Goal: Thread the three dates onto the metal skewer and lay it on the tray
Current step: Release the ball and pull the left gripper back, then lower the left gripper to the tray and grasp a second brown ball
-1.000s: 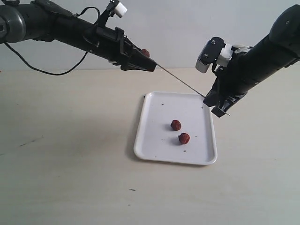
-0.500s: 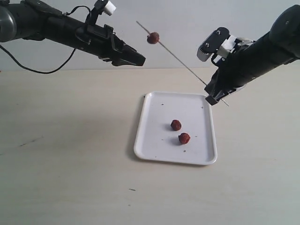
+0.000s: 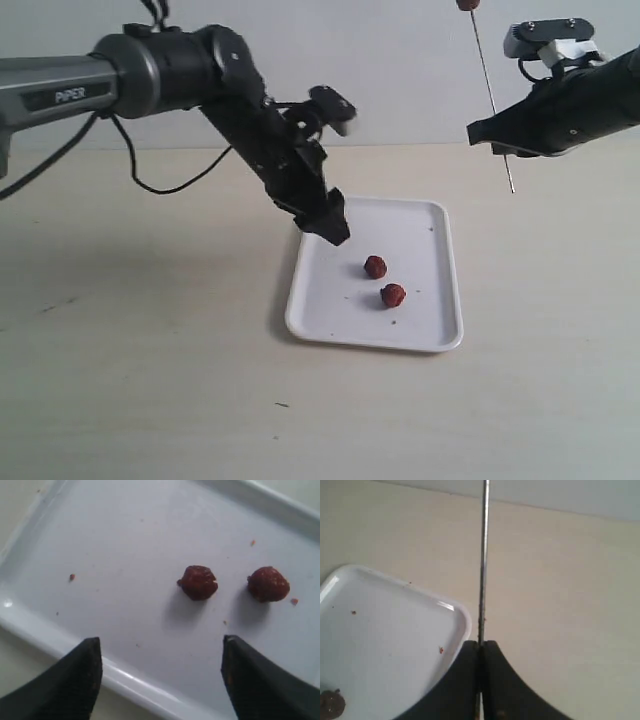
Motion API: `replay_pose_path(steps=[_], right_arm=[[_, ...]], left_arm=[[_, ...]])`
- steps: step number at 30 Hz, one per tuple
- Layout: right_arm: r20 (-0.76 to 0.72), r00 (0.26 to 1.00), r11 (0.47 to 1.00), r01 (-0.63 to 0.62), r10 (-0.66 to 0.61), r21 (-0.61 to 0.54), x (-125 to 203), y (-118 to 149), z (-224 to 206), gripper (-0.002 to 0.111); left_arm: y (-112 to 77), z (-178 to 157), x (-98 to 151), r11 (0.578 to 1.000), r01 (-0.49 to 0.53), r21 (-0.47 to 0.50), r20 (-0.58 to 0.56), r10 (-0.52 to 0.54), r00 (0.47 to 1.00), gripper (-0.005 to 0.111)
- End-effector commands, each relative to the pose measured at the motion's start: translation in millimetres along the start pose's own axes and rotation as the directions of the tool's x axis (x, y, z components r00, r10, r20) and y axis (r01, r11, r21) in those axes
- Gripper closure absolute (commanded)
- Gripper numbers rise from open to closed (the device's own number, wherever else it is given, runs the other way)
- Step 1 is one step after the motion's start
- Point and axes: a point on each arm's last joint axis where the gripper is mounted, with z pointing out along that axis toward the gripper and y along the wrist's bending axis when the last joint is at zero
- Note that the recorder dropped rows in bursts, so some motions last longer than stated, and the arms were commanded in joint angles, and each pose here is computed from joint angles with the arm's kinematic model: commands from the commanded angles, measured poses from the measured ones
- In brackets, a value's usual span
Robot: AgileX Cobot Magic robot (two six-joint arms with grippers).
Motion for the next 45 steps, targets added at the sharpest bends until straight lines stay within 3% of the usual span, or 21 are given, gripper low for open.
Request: replay_pose_path(steps=[1,4,6,8,10,14,24,36,39,45], right_arm=[[-0.026,1.000,1.000,0.009,-0.010,-0.027,1,-1,-4,0.108],[-0.026,1.000,1.000,0.009,-0.010,-0.027,1,-1,-4,0.108],[-0.026,1.000,1.000,0.009,-0.010,-0.027,1,-1,-4,0.108],[-0.025,0.999,0.999,0.023,-0.024,-0.027,1,-1,-4,0.108],[-0.022,0.999,0.999,0.026,-0.026,-0.025,0,-2,-4,0.108],[-0.020,0.999,0.999,0.026,-0.026,-0.024,0,-2,-4,0.108],[-0.023,0.999,0.999,0.026,-0.026,-0.027,0,-2,-4,0.108],[-0.023,0.999,0.999,0.026,-0.026,-0.027,0,-2,-4,0.108],[-0.023,0.999,0.999,0.026,-0.026,-0.027,0,-2,-4,0.108],[-0.023,0.999,0.999,0.026,-0.026,-0.027,0,-2,-4,0.108]], left_arm=[[-34.7,13,-23,0.932,-0.347,-0.104,-0.108,0.336,0.936,0.041],[-48.6,19,-31,0.813,-0.576,-0.089,-0.137,0.563,0.815,0.041],[-47.9,24,-29,0.676,-0.735,-0.056,-0.154,0.721,0.675,0.041],[-46.6,38,-23,0.497,-0.868,0.006,-0.165,0.856,0.489,0.041],[-44.1,51,-20,0.434,-0.901,0.008,-0.167,0.889,0.427,0.041],[-39.5,63,-20,0.412,-0.910,-0.046,-0.176,0.893,0.414,0.041],[-39.0,65,-20,0.362,-0.931,-0.041,-0.179,0.914,0.363,0.041],[-39.4,65,-20,0.368,-0.929,-0.046,-0.172,0.913,0.371,0.041],[-39.5,66,-20,0.353,-0.935,-0.041,-0.172,0.919,0.355,0.041],[-38.6,80,-13,0.339,-0.941,-0.020,-0.171,0.926,0.337,0.051]])
